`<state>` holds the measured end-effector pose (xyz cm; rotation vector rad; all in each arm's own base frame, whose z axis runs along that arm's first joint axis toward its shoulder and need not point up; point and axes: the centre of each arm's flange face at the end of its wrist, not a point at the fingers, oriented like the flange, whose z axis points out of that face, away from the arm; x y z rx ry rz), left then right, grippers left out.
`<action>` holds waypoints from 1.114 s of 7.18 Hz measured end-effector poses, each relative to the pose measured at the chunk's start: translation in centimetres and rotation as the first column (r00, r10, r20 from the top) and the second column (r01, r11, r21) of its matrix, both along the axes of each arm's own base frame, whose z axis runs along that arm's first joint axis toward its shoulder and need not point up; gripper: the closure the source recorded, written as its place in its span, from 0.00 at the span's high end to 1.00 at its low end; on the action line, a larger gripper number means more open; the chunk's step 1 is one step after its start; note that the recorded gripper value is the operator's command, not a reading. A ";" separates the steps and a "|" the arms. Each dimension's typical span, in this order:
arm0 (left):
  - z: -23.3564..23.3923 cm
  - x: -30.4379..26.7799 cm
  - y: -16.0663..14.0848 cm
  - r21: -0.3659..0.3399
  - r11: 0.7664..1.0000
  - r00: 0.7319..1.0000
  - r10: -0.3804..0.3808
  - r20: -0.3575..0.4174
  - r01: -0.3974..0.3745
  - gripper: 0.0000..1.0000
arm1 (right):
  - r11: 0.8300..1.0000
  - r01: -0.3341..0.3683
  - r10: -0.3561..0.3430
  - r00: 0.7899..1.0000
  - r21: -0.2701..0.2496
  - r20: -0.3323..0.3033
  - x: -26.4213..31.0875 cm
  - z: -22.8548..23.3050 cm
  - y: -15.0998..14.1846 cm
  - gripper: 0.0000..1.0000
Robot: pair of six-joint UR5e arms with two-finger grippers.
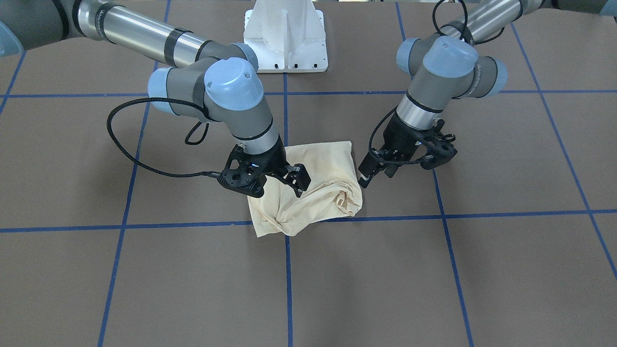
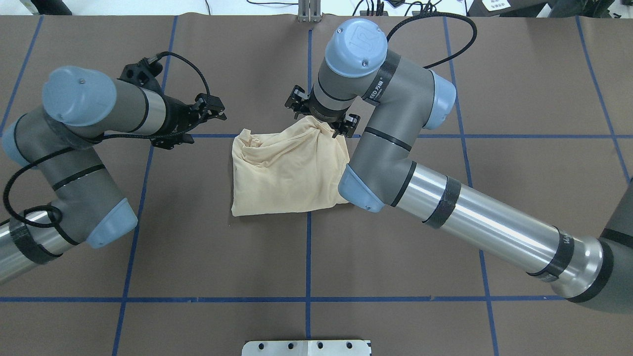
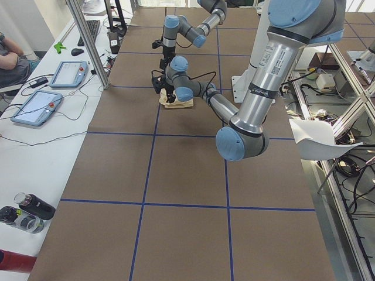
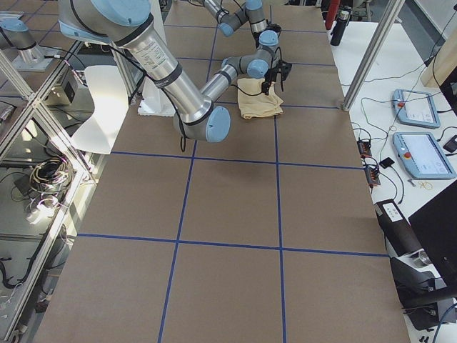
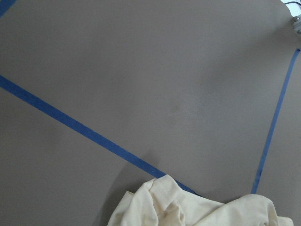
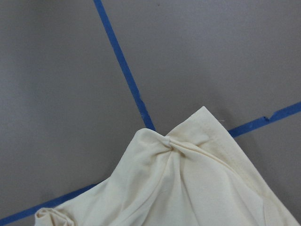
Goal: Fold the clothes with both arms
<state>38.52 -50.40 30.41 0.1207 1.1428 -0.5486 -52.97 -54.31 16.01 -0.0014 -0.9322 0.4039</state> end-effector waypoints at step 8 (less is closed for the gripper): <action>14.9 -22.1 -5.5 0.388 0.912 0.899 -0.052 0.435 -0.135 0.99 | 0.951 0.242 -0.179 0.939 0.194 -0.294 25.6 15.1 -1.4 1.00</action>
